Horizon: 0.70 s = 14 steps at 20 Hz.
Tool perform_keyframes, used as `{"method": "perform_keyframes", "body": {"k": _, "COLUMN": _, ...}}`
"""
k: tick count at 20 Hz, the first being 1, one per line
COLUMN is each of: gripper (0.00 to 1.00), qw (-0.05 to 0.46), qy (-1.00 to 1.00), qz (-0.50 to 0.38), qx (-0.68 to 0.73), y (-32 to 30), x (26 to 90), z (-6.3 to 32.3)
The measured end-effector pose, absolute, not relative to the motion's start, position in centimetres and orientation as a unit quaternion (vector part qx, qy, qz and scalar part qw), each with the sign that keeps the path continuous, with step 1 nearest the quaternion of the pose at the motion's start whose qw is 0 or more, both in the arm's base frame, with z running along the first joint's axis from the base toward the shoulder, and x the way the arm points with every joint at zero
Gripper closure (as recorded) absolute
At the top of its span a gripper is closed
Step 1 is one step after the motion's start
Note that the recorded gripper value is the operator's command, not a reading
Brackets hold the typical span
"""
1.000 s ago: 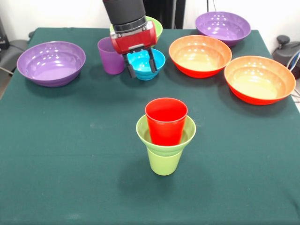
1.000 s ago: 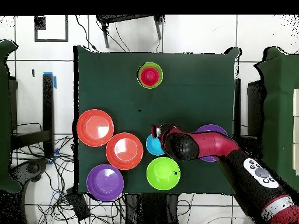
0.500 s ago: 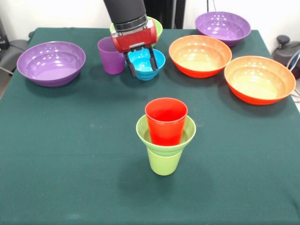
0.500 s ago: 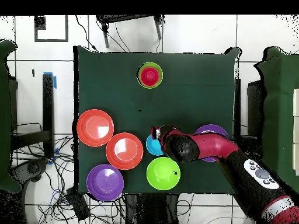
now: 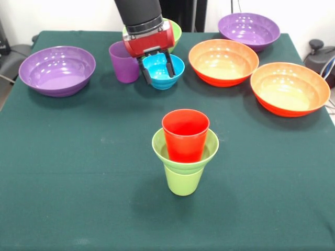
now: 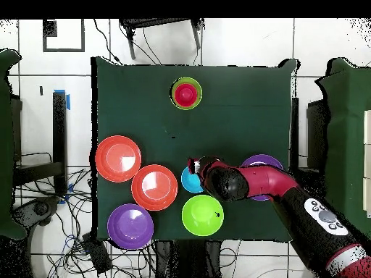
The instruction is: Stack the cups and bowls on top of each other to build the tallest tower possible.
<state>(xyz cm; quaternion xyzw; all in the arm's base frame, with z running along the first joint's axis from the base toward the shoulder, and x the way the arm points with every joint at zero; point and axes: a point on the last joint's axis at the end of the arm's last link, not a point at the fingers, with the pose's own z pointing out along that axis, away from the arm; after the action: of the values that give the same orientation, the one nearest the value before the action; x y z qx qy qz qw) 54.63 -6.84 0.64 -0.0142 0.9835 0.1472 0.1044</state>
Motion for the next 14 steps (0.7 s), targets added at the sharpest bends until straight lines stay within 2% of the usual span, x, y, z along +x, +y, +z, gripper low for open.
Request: {"method": "perform_keyframes", "body": {"k": 14, "gripper": 0.00, "qw": 0.109, "qy": 0.980, "qz": 0.166, "qx": 0.005, "y": -7.74, "x": 54.58, "z": 0.30}}
